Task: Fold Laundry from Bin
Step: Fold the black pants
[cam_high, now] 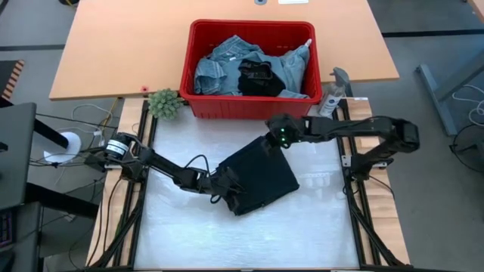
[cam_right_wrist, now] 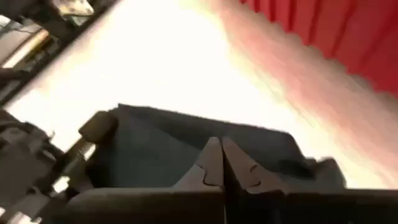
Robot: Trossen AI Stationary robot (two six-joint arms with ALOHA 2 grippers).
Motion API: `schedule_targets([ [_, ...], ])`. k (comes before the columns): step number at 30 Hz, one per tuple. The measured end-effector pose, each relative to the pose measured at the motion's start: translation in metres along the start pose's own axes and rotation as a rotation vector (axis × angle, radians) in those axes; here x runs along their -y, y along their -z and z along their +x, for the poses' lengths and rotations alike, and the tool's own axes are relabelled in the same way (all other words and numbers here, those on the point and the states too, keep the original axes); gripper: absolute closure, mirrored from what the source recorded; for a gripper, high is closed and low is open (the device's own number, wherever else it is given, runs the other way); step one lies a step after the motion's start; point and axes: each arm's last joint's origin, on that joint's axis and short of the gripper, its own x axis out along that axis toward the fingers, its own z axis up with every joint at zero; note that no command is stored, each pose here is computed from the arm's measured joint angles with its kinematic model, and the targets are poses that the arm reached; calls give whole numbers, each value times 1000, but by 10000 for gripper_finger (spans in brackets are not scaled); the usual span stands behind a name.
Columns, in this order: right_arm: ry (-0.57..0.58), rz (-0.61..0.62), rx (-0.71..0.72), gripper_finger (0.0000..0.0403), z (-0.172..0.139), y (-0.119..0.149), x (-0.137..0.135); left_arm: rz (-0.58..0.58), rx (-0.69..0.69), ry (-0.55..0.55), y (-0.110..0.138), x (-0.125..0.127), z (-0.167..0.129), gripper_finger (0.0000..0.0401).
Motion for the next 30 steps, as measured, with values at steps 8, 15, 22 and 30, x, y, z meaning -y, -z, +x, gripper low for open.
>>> schedule_targets([
  [8, 26, -29, -137, 389, 48, 21, 2, 18, -30, -51, 4, -4, 0, 401],
  [15, 73, -89, -209, 389, 95, 37, 16, 5, -28, -55, 4, -4, 0, 401],
  [22, -14, -136, -71, 380, 62, -7, 3, 5, -45, -50, 5, -5, 0, 401],
  [30, -97, -135, 53, 389, -24, -1, -29, 12, -53, -60, 6, -5, 0, 401],
])
